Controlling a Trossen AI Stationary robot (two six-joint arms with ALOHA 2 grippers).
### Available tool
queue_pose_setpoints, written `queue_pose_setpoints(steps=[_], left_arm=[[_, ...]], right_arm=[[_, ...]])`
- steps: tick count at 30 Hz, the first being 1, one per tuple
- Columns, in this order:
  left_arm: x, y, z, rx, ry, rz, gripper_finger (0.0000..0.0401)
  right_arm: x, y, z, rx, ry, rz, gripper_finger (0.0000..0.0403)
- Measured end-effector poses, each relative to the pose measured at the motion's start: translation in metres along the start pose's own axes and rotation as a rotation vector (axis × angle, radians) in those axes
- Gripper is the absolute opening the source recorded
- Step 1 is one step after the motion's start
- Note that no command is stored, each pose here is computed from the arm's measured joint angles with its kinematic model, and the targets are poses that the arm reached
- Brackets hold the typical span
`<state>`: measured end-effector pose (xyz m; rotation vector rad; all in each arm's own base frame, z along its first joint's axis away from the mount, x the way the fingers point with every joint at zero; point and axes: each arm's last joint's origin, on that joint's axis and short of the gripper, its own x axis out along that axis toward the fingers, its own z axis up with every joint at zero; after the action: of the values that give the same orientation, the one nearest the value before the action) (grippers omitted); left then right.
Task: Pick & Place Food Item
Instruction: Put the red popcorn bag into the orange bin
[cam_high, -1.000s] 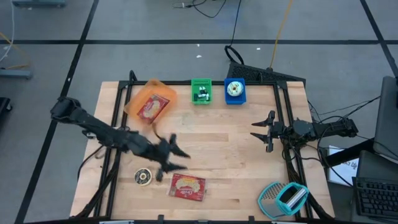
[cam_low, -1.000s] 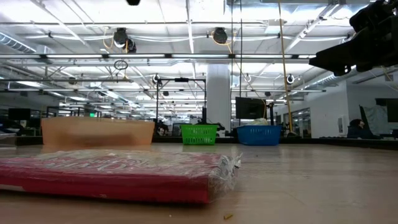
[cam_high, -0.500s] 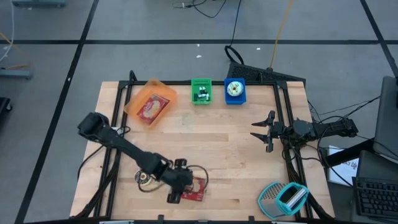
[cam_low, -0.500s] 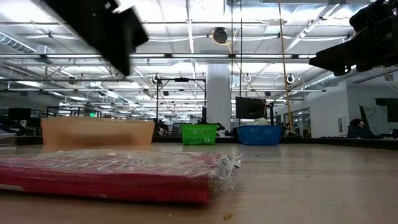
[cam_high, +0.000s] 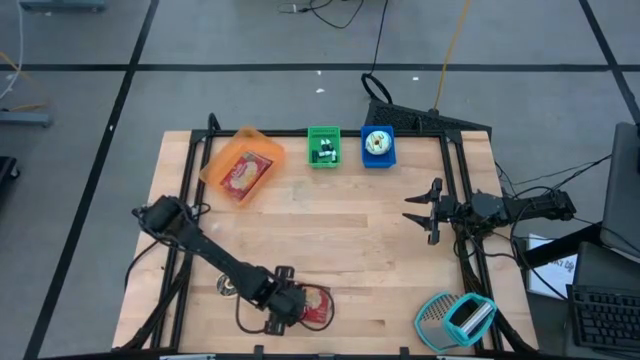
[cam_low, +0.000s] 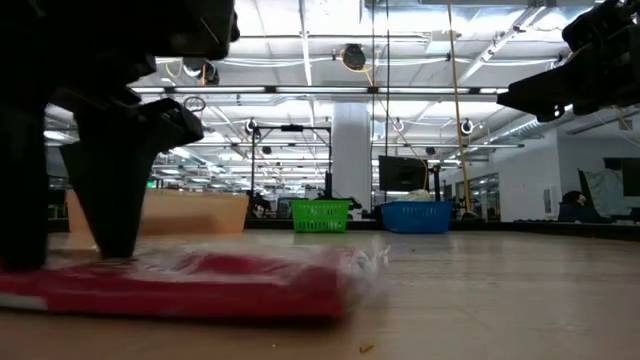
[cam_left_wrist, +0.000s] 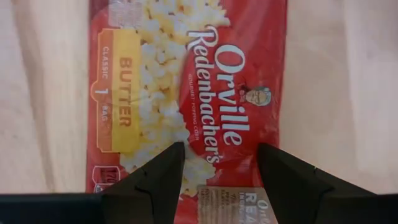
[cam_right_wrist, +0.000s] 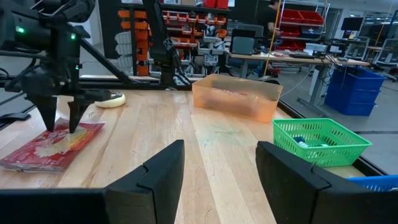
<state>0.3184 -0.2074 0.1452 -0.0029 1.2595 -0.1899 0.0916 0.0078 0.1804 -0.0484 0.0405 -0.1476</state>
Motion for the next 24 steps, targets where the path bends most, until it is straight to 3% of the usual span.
queue_pose_setpoints(steps=[3,9,12,17,24], left_arm=[[0.004,0.007,0.003,-0.056,-0.023,0.063,0.0209],[0.006,0.037,0.013,-0.254,-0.144,0.306,0.0209],[0.006,0.052,0.018,-0.328,-0.142,0.303,0.0209],[-0.004,0.069,0.025,-0.332,-0.094,0.179,0.0209],[-0.043,0.075,0.031,-0.346,-0.2,0.206,0.0209]], right_arm=[[0.0,0.0,0.0,0.0,0.0,0.0,0.0187],[0.0,0.0,0.0,0.0,0.0,0.0,0.0187],[0.0,0.0,0.0,0.0,0.0,0.0,0.0187],[0.0,0.0,0.0,0.0,0.0,0.0,0.0187],[0.0,0.0,0.0,0.0,0.0,0.0,0.0187]])
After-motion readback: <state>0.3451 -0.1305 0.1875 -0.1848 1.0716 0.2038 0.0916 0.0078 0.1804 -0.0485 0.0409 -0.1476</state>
